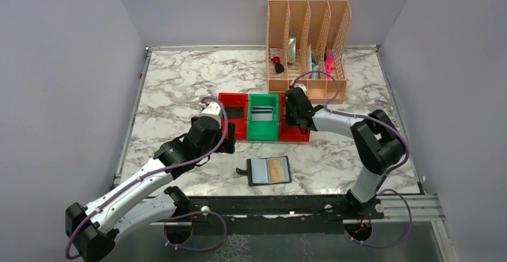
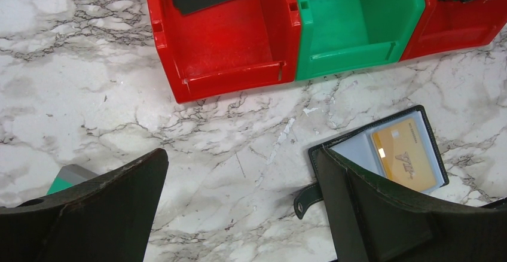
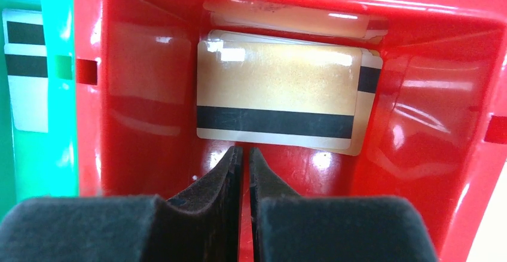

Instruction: Take the credit cards out of the card holder

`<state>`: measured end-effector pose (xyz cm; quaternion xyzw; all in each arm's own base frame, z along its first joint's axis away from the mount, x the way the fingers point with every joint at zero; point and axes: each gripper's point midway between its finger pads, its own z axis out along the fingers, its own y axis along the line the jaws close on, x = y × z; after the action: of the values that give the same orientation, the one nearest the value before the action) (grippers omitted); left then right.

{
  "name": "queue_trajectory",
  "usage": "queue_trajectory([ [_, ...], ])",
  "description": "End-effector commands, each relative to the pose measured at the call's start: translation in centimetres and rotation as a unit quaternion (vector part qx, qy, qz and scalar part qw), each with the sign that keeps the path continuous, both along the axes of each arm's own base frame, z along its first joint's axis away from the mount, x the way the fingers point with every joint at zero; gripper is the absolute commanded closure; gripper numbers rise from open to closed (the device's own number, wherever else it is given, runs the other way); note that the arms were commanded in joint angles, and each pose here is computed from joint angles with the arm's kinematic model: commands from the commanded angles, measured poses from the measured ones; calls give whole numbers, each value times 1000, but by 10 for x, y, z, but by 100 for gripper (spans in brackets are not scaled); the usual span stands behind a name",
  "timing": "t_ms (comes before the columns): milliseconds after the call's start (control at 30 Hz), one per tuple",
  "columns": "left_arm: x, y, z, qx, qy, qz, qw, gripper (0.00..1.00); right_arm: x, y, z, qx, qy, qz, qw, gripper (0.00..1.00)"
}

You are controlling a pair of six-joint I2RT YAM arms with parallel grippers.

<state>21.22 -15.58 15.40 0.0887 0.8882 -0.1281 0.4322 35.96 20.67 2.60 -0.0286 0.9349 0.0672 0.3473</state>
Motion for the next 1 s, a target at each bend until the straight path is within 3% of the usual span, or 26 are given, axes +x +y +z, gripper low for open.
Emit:
queue_trajectory([
  [0, 1, 1, 3, 3, -5, 0, 1000, 1, 5, -8, -8, -10, -9, -34, 999, 87],
  [400, 1, 1, 2, 4, -3, -1, 1000, 1, 13, -9, -9, 10, -36, -68, 997, 85],
  [567, 1, 1, 1, 5, -3, -1, 1000, 1, 5, -6, 12, 35, -49, -50, 997, 82],
  [767, 1, 0, 2, 2, -2, -1, 1000, 1, -14, 10, 70, 103, -84, 17, 991, 69],
  [967, -2, -7, 10, -20, -7, -16, 1000, 1, -41, -8, 108, 129, -119, 14, 984, 57],
])
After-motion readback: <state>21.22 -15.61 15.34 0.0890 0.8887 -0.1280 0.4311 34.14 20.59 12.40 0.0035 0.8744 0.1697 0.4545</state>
